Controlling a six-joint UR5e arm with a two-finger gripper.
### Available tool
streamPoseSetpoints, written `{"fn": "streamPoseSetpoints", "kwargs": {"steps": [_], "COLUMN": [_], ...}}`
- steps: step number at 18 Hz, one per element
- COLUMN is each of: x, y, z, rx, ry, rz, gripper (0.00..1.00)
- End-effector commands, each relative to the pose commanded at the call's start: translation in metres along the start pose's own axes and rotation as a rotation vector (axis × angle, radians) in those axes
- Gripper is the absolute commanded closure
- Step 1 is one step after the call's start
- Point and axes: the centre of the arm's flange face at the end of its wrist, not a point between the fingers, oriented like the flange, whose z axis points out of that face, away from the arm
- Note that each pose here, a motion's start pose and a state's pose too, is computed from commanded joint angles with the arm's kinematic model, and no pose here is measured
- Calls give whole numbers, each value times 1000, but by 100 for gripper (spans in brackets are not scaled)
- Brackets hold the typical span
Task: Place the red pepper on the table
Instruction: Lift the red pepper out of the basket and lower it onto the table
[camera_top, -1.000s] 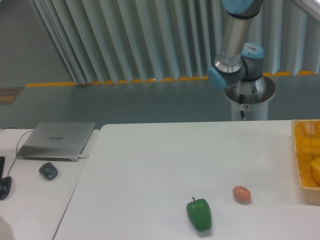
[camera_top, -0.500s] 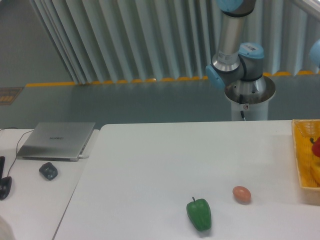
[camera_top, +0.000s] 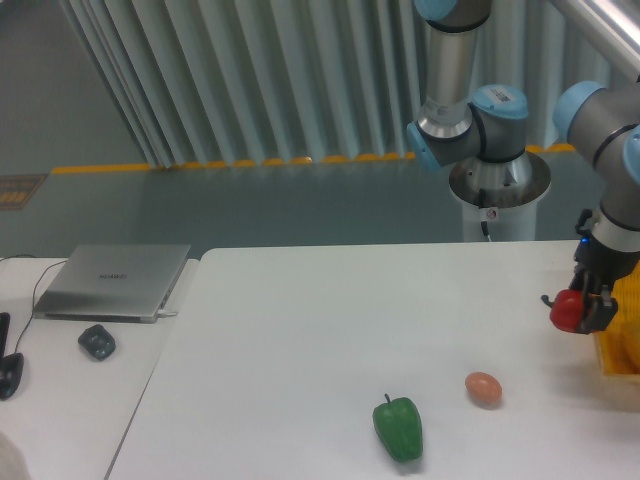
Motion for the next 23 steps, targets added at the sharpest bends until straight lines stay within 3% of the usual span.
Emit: {"fn": "streamPoseSetpoints", "kwargs": {"steps": [9, 16, 23], "x": [-6, -13, -12], "y": [-18, -10, -13], "z": [34, 69, 81], "rx": [-28, -57, -54], "ry": [-61, -3, 17], "rz": [-96, -102, -103], "gripper": [55, 54, 51]}}
